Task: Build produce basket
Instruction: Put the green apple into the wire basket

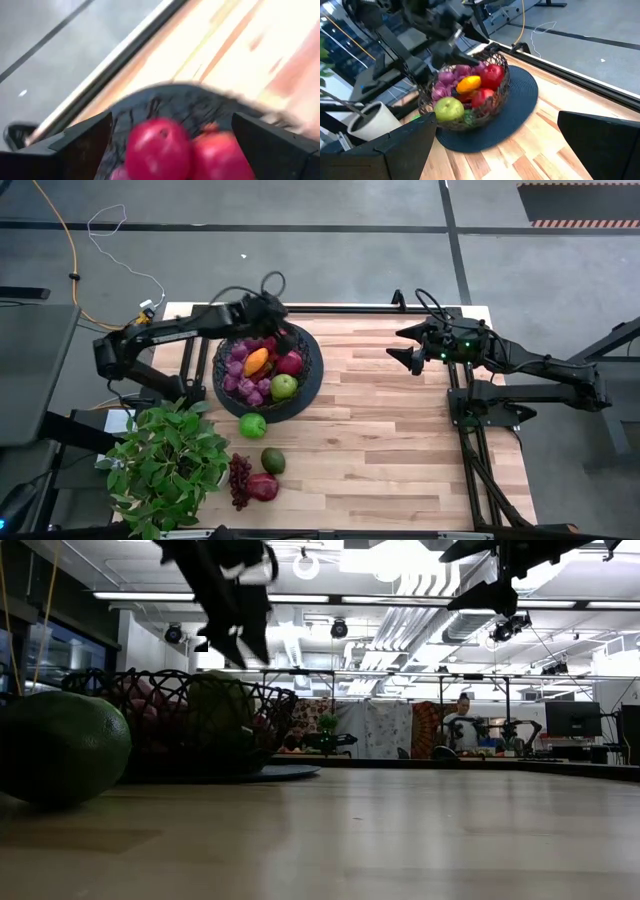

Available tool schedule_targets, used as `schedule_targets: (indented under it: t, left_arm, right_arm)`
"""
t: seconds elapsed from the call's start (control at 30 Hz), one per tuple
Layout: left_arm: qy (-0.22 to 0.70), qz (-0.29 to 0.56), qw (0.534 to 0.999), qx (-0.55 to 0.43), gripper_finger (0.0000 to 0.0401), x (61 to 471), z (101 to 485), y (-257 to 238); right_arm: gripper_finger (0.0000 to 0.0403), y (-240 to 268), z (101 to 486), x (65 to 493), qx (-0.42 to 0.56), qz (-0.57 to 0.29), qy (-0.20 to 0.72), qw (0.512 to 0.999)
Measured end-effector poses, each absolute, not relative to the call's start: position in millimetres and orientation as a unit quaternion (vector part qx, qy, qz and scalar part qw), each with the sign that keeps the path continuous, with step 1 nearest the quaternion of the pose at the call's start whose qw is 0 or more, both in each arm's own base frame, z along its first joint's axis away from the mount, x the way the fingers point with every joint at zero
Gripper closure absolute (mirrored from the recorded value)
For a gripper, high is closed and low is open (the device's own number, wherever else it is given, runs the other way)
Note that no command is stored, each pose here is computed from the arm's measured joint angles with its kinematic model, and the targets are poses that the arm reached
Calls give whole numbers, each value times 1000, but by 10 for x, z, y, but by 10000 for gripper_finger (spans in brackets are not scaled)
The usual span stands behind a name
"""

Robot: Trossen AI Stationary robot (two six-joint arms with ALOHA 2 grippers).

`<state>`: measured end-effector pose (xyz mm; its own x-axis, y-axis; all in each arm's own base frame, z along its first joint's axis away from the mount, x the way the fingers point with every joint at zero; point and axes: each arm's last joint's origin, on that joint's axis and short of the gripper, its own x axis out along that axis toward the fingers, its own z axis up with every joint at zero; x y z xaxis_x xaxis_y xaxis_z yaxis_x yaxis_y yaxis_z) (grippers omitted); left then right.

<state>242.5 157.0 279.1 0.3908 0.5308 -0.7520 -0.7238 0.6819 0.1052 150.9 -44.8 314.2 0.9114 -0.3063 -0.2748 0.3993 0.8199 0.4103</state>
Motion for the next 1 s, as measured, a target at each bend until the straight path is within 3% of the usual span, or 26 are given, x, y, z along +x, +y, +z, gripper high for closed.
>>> schedule_targets:
  t: [0.23,0.43,0.57,0.7,1.0]
  left_arm:
    - [258,298,907,-152,2,2199,3503,1313]
    - [152,236,952,-119,1,1945,3866,918]
    - [61,208,972,-94,1,1892,3790,679]
    - [14,220,970,-104,1,1889,3455,531]
    - [14,192,974,-121,1,1905,3169,382]
  right_arm:
    - [6,-456,3274,1536,238,-172,29,956]
    - [6,-454,3400,1546,224,-150,-31,963]
    - [6,-449,3392,1556,223,-139,-24,965]
    - [6,-455,3361,1595,235,-133,-12,963]
    - [6,-497,3256,1740,223,-140,23,965]
